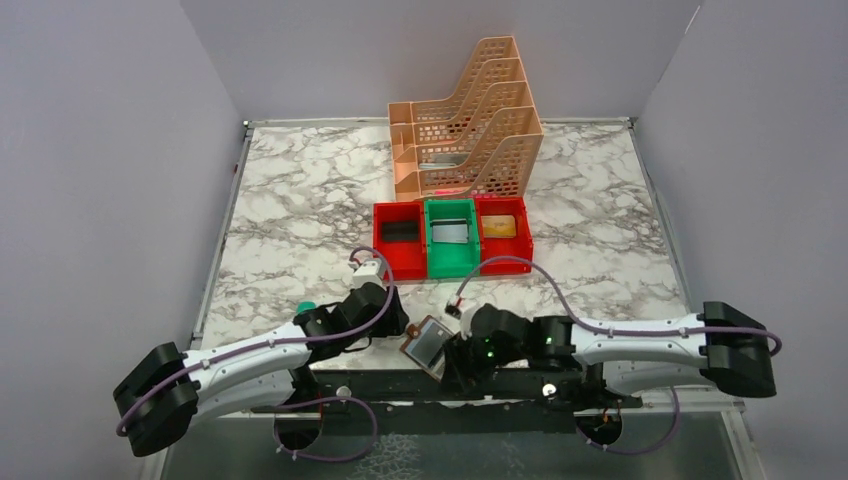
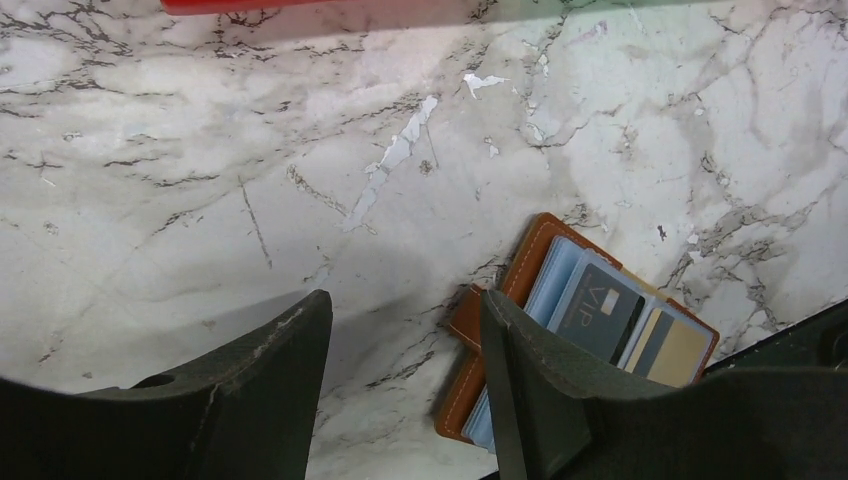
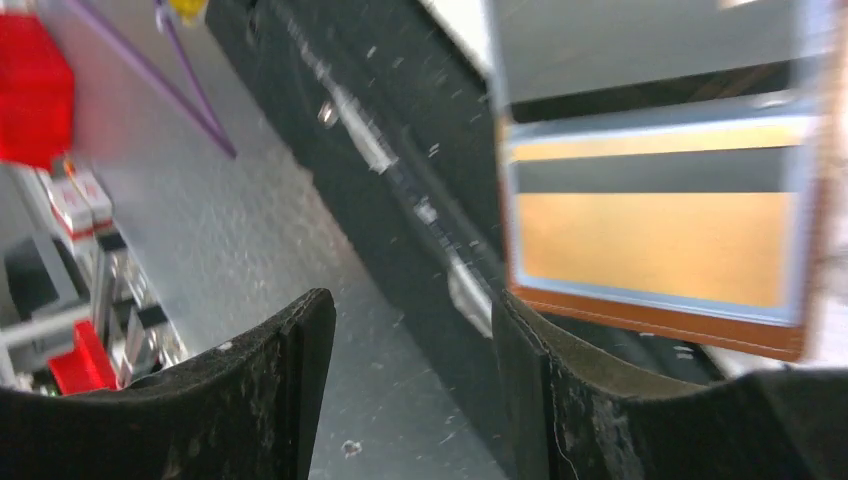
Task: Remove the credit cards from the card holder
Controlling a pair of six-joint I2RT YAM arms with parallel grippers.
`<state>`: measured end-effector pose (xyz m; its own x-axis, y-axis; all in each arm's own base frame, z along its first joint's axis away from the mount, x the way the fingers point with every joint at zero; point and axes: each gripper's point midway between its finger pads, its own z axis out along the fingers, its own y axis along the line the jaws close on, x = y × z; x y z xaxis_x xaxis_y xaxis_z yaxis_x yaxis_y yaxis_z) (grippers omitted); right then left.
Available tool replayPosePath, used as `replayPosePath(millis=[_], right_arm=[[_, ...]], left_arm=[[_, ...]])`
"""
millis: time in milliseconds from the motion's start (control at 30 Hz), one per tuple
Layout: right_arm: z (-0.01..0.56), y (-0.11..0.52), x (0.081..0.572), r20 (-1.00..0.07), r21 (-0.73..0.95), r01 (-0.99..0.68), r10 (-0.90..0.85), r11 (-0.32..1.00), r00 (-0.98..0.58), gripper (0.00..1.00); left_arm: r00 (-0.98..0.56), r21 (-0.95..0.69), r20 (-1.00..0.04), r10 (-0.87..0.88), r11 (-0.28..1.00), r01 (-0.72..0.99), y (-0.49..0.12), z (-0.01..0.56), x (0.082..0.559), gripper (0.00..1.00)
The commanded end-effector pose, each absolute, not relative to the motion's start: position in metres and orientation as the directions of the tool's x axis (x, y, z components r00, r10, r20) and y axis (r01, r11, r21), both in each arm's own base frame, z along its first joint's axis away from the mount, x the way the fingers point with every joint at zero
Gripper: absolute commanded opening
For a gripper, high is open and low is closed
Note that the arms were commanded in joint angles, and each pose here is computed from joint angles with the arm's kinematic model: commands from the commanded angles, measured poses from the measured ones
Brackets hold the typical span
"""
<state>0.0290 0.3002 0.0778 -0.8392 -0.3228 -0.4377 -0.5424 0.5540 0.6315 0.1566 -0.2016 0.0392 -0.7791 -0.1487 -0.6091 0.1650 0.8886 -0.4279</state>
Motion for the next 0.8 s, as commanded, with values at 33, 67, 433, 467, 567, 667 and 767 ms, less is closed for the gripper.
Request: replayPosePath(millis=[33,67,433,467,567,667,767], right_arm=[[0.065,0.324,0.008,-0.418,0.561,-0.561,-0.377,0.608,-0.826,0.64],[0.059,0.327,0.006,-0.410,0.543,-0.564,-0.390,0.622,-0.825,0.64],[0.022,0.328,0.009,-0.388,0.439,-0.568,-0.424,0.696,-0.818,0.65],[0.021,0.329,0.008,-0.382,0.441,-0.573,-0.433,0.691,-0.816,0.65],[0.014,0.328,0.010,-0.369,0.408,-0.571,-0.443,0.713,-0.817,0.65],[0.006,0.313,0.025,-0.382,0.295,-0.553,-0.434,0.779,-0.816,0.64],[0.011,0.309,0.026,-0.422,0.285,-0.635,-0.501,0.718,-0.756,0.59]], left_arm=[[-0.750,-0.422,-0.644,-0.149,0.887,0.186,-0.212,0.057,0.170,0.60],[-0.750,-0.422,-0.645,-0.147,0.887,0.189,-0.213,0.058,0.170,0.60],[-0.759,-0.430,-0.638,-0.130,0.878,0.211,-0.216,0.057,0.167,0.60],[-0.759,-0.427,-0.637,-0.132,0.880,0.205,-0.215,0.057,0.168,0.60],[-0.757,-0.427,-0.638,-0.141,0.883,0.195,-0.215,0.057,0.169,0.60],[-0.762,-0.422,-0.635,-0.130,0.884,0.202,-0.215,0.055,0.169,0.60],[-0.765,-0.418,-0.633,-0.119,0.884,0.208,-0.216,0.054,0.168,0.60]])
